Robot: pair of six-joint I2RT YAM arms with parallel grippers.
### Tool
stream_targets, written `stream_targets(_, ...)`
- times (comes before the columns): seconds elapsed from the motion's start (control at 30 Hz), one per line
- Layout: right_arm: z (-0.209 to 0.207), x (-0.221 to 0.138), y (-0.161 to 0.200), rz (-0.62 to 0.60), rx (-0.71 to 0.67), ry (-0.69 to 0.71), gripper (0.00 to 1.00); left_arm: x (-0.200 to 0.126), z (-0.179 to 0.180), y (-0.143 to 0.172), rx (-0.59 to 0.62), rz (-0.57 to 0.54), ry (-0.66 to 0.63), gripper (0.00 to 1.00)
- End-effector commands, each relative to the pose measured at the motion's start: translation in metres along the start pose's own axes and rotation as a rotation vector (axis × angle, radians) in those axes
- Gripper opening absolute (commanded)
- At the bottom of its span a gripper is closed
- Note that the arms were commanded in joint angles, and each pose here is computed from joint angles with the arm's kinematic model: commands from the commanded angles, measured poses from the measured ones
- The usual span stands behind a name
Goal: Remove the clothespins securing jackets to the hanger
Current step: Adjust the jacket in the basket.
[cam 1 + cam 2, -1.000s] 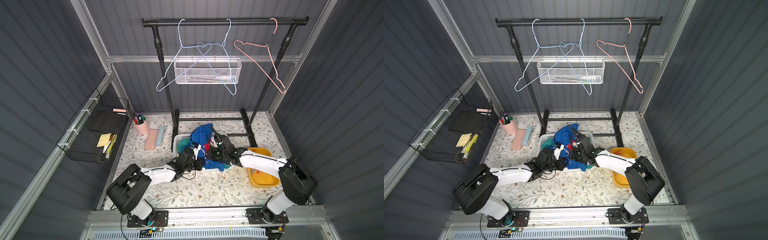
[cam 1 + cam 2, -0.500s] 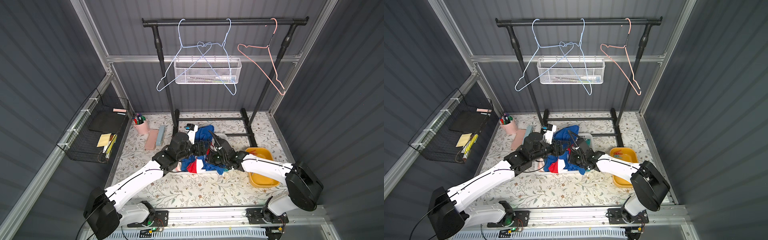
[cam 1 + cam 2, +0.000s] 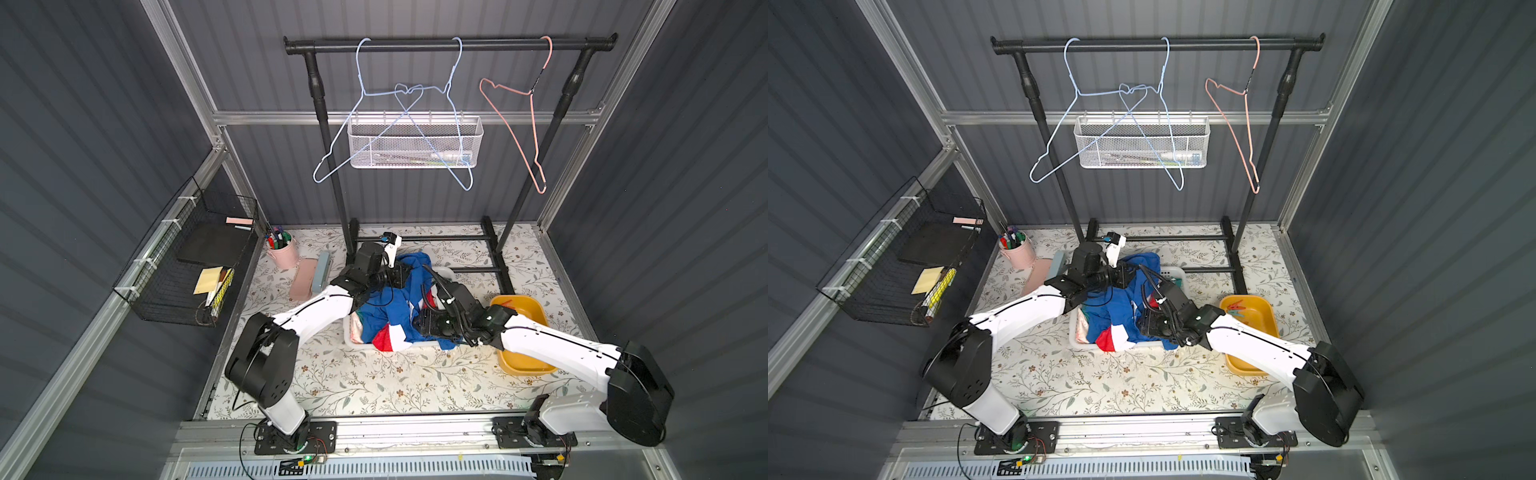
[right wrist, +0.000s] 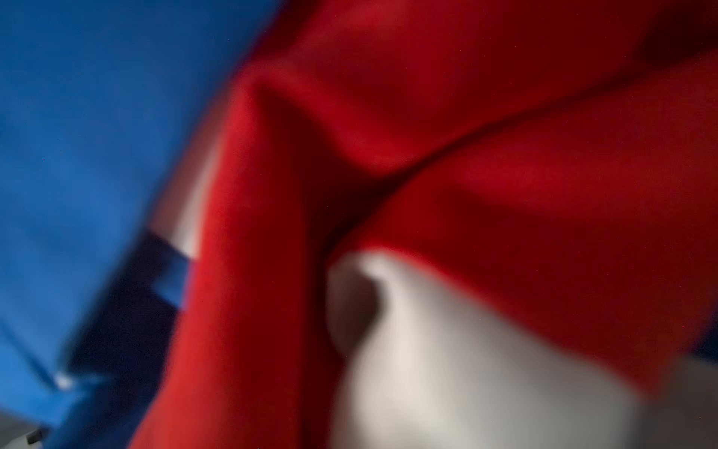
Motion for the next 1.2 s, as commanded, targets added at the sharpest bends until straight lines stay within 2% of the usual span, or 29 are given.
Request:
stream_targets(0.0,-0.03,-0.011,0.017,0.097,-0.018,0.195,0.73,0.012,0.005,0.029,0.012,0.043,0.026,0.07)
stream_targets(0.1,-0.014,-0.032,0.001,0.065,-0.038,0.097,0.81,0.011,0.003,0.057,-0.013,0.068,0.035,0.03)
stream_targets(0.27,-0.003,-0.073,-0.06,-0.046,0.063,-0.089,0.82,0.006,0.003,0.093,-0.014,0.127,0.004,0.0)
stream_targets(0.37,0.009,-0.079,-0.097,-0.13,0.041,-0.13,0.82,0.007,0.002,0.11,-0.006,0.154,-0.022,0.0)
stream_targets(0.5,0.03,-0.064,-0.134,-0.146,0.01,-0.127,0.81,0.01,0.001,0.13,-0.007,0.185,-0.033,0.0)
stream_targets(0.67,0.041,-0.024,-0.174,-0.168,0.009,-0.137,0.78,0.011,-0.006,0.133,-0.003,0.182,-0.032,0.0)
stream_targets(0.73,0.045,-0.002,-0.176,-0.076,0.014,-0.181,0.73,0.009,-0.008,0.13,0.0,0.17,-0.036,0.0)
stream_targets(0.83,0.052,0.027,-0.168,-0.002,-0.004,-0.18,0.68,0.007,-0.008,0.129,0.001,0.161,-0.039,0.0)
stream_targets(0.93,0.06,0.04,-0.154,0.056,-0.031,-0.176,0.47,0.007,-0.008,0.133,-0.002,0.17,-0.039,0.0)
stream_targets(1.07,0.055,0.048,-0.131,0.107,-0.017,-0.166,0.31,0.002,-0.013,0.13,-0.032,0.164,-0.009,0.0)
stream_targets(1.17,0.05,0.053,-0.107,0.157,-0.024,-0.132,0.19,-0.003,-0.012,0.118,-0.025,0.138,-0.047,0.07)
Point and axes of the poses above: each gripper's point midway between its finger pads, its own x axis out along the fingers, its own z axis along the line the jaws close on, y = z × x, the point moved 8 cm from there along -x, back along the fingers, and after that the axes turned 12 degrees about x, right-handed, at the moved point
